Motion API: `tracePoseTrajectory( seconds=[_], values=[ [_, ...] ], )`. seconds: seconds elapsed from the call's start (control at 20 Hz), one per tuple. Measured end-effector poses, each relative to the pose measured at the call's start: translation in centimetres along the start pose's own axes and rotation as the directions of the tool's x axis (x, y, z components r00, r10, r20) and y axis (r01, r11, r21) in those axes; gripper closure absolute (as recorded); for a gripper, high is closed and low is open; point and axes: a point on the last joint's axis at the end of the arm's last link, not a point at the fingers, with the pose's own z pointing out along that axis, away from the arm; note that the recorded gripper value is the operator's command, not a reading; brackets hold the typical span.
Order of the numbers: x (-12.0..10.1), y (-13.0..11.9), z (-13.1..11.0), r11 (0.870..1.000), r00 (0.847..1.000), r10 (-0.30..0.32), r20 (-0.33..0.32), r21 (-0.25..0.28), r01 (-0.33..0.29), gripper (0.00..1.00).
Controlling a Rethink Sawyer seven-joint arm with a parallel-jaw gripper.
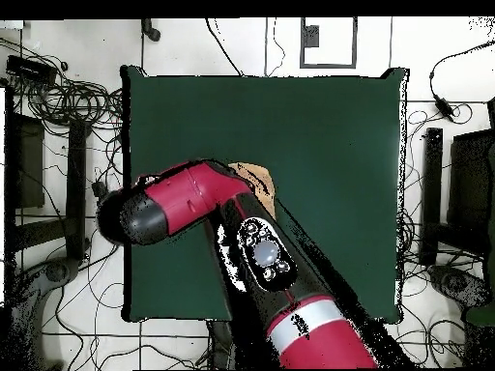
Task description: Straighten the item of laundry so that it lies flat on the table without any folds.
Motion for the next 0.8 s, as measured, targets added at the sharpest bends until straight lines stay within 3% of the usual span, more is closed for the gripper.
tracePoseTrajectory(
  seconds=[0.3, 0.55, 0.8],
  values=[
    [-0.6, 4.1, -0.4, 0.999, 1.0, 0.023, -0.009, 0.034, -0.022, 0.0],
    [-2.6, 9.8, 0.8, 0.992, 0.993, 0.114, 0.009, 0.05, -0.115, 0.0],
    [-4.2, 13.7, 1.7, 0.978, 0.979, 0.203, 0.02, 0.038, -0.204, 0.0]
  ],
)
